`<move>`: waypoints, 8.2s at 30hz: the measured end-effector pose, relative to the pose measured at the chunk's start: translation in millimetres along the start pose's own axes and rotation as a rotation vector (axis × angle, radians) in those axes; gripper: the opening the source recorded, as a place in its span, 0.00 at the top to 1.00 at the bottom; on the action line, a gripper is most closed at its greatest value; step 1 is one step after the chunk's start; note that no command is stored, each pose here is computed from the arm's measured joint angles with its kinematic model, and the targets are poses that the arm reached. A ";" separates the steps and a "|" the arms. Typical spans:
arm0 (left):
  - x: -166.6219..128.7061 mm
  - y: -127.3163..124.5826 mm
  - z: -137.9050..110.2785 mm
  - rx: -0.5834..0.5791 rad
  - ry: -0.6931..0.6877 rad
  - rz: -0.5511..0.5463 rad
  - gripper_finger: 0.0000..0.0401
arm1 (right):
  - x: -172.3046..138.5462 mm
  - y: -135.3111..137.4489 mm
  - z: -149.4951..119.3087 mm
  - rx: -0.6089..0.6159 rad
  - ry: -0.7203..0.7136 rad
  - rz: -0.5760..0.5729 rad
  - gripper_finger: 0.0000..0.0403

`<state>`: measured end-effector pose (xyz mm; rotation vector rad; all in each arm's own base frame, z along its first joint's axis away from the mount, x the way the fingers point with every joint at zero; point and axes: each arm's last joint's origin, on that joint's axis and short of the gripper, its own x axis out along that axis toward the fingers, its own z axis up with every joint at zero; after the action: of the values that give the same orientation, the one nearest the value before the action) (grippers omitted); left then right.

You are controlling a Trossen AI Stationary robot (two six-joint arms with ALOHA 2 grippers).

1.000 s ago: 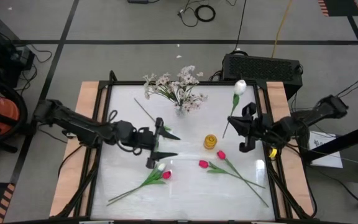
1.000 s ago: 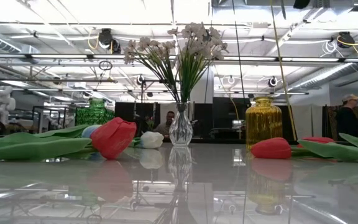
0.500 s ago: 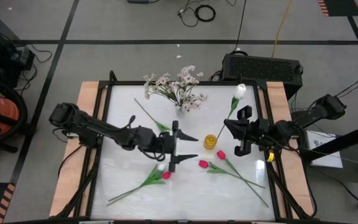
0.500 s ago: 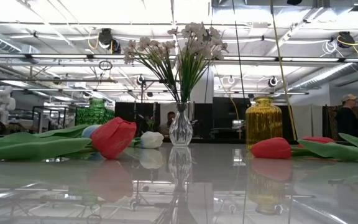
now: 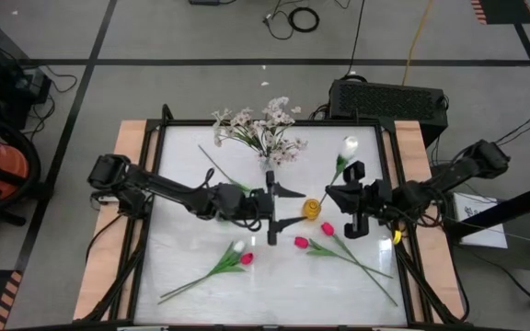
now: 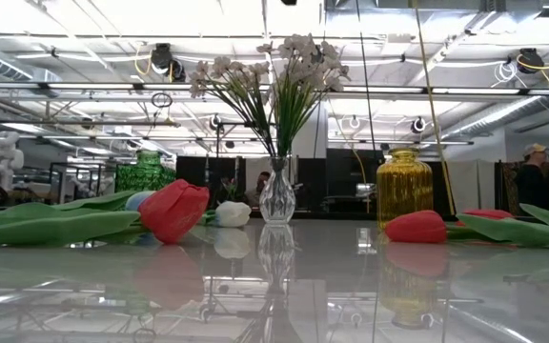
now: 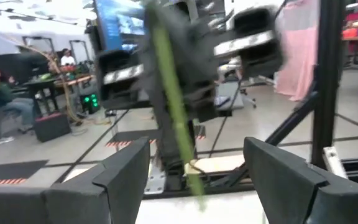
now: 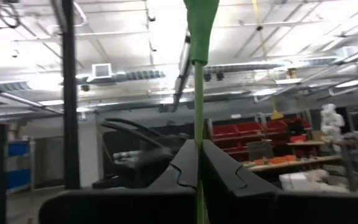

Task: Sort flowers into vase by color
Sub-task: Put the top right white flower into the yellow vase, then put the top white flower into the yellow vase

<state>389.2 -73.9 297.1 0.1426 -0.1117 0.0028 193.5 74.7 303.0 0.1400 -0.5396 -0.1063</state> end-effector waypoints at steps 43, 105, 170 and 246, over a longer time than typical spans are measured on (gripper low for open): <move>10.4 9.1 -24.7 -0.029 0.164 -0.105 0.96 | 21.6 17.8 -11.6 -0.091 0.133 -0.007 0.79; -49.3 0.7 24.0 -0.128 0.461 -0.119 0.31 | -6.8 8.9 17.9 -0.044 0.332 -0.032 1.00; -147.2 5.9 59.5 0.126 0.743 0.147 0.31 | -4.4 -20.1 -45.3 -0.208 0.655 -0.361 0.80; -191.1 178.8 -158.6 0.376 1.468 -0.072 0.46 | -26.2 -1.2 4.6 -0.134 0.552 -0.181 0.72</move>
<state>214.9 126.6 145.1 0.4863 1.3671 0.0551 168.8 76.6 293.6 0.0820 0.0330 -0.2699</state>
